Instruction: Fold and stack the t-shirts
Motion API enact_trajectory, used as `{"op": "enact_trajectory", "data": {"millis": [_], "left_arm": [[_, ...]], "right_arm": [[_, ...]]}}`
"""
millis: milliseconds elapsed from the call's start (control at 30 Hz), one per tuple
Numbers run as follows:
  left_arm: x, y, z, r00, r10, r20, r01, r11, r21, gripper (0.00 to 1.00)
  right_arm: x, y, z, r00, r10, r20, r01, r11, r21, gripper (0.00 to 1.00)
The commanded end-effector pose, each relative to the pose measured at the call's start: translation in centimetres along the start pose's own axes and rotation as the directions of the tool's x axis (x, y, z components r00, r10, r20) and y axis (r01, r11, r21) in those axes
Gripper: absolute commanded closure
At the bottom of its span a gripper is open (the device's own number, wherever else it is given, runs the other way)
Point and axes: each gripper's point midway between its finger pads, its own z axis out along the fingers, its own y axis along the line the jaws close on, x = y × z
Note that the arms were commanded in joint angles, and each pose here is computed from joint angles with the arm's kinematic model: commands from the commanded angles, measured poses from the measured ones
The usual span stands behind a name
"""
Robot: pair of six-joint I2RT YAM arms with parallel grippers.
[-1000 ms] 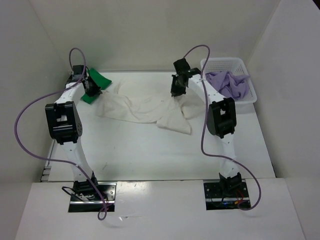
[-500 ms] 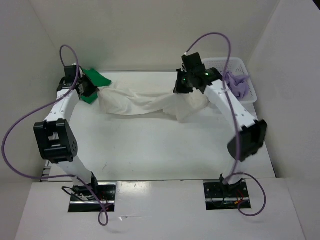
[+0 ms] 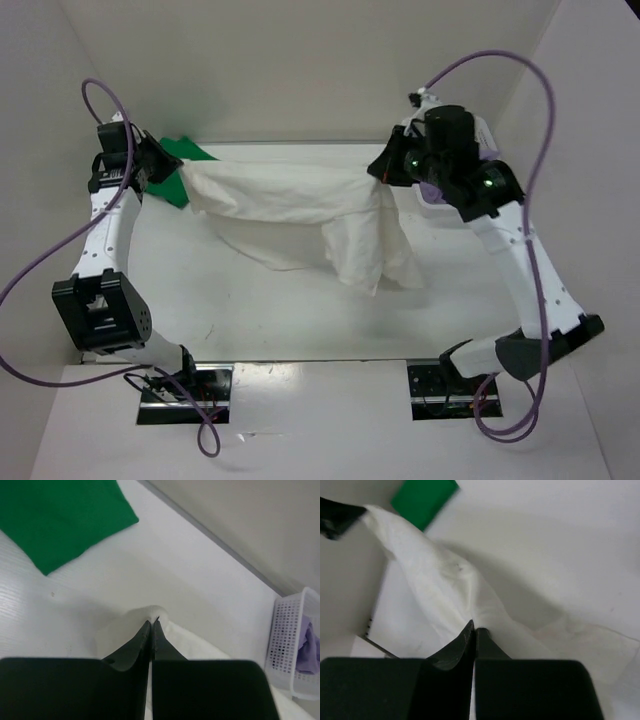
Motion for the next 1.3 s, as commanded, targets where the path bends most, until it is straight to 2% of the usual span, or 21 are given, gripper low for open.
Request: {"op": "enact_trajectory", "data": {"millis": [0,167,267,433,467,600,633,700,733,767,800,833,867,933,967,1000,1033,1100,1133,1200,1267], "left_arm": [[2.0,3.3,2.3,0.999,-0.014,-0.044,0.011,0.997,-0.077,0.98],[6.3,7.0,6.2,0.986,-0.052,-0.158,0.030,0.989,-0.143,0.98],[8.0,7.5,8.4,0.977,-0.046,-0.210,0.014,0.988,-0.154,0.98],[7.4,8.0,12.3,0.978,-0.024,-0.208,-0.019,0.979,-0.202,0.95],[6.2,6.9,13.0,0.983,-0.007,-0.183,-0.028,0.982,-0.185,0.95],[6.2,6.5,15.2,0.982,0.004,-0.190,-0.041,0.981,-0.191,0.77],[6.2,6.5,15.4,0.982,0.004,-0.191,-0.041,0.981,-0.192,0.66],[6.3,6.6,15.8,0.981,0.003,-0.192,-0.041,0.980,-0.193,0.55],[5.6,6.1,15.5,0.984,0.019,-0.178,-0.052,0.982,-0.180,0.40],[5.5,6.3,15.1,0.985,0.020,-0.172,-0.054,0.980,-0.194,0.33],[4.5,5.7,14.0,0.989,0.041,-0.141,-0.068,0.980,-0.187,0.25],[5.7,6.7,13.4,0.987,0.036,-0.158,-0.069,0.975,-0.209,0.18],[5.4,7.2,12.8,0.990,0.032,-0.141,-0.062,0.975,-0.211,0.06],[4.8,7.2,10.6,0.993,0.015,-0.115,-0.039,0.978,-0.207,0.00],[6.4,8.9,9.9,0.991,0.000,-0.137,-0.032,0.972,-0.232,0.00],[6.0,8.2,8.3,0.994,0.008,-0.112,-0.033,0.976,-0.216,0.02],[6.7,8.6,7.5,0.995,-0.001,-0.105,-0.023,0.974,-0.224,0.09],[7.0,8.3,5.5,0.997,0.000,-0.071,-0.014,0.979,-0.205,0.25],[9.0,9.6,5.1,0.995,-0.009,-0.101,-0.014,0.974,-0.224,0.40],[9.4,9.6,3.9,0.996,-0.005,-0.088,-0.014,0.976,-0.215,0.47],[10.3,10.8,3.6,0.995,0.020,-0.102,-0.044,0.968,-0.245,0.50]], "right_arm": [[7.6,-5.1,7.1,0.973,0.029,-0.228,-0.008,0.996,0.090,1.00],[14.1,-12.7,14.7,0.935,0.110,-0.337,-0.041,0.978,0.205,1.00],[15.6,-15.7,18.5,0.913,0.141,-0.384,-0.046,0.968,0.246,1.00],[12.3,-16.6,23.3,0.930,0.148,-0.335,-0.062,0.965,0.254,1.00],[12.5,-17.2,24.4,0.929,0.160,-0.333,-0.067,0.959,0.275,1.00],[10.7,-17.5,26.3,0.939,0.159,-0.304,-0.066,0.953,0.295,0.95],[9.4,-16.9,26.4,0.948,0.159,-0.276,-0.077,0.956,0.284,0.89],[9.6,-16.8,26.5,0.943,0.164,-0.289,-0.080,0.957,0.279,0.78],[9.6,-16.8,26.5,0.943,0.164,-0.289,-0.080,0.957,0.279,0.72],[9.0,-16.5,26.1,0.947,0.159,-0.279,-0.081,0.959,0.273,0.64],[9.4,-16.4,25.3,0.944,0.163,-0.287,-0.081,0.957,0.278,0.61],[9.6,-16.4,24.8,0.942,0.165,-0.293,-0.080,0.956,0.281,0.58],[9.6,-16.2,24.3,0.943,0.173,-0.284,-0.091,0.956,0.281,0.55],[10.3,-16.0,22.6,0.943,0.181,-0.280,-0.099,0.954,0.283,0.54],[10.5,-15.7,22.0,0.942,0.189,-0.278,-0.112,0.956,0.272,0.54],[11.3,-15.4,20.9,0.940,0.190,-0.282,-0.116,0.959,0.259,0.54],[11.7,-15.4,20.3,0.939,0.199,-0.281,-0.125,0.957,0.262,0.54],[14.0,-15.4,19.4,0.920,0.223,-0.322,-0.145,0.957,0.251,0.65],[13.9,-15.0,18.7,0.923,0.220,-0.317,-0.148,0.961,0.235,0.72],[15.5,-15.1,18.2,0.910,0.230,-0.345,-0.155,0.960,0.232,0.85],[16.2,-15.2,17.8,0.905,0.234,-0.355,-0.158,0.960,0.230,0.85]]}}
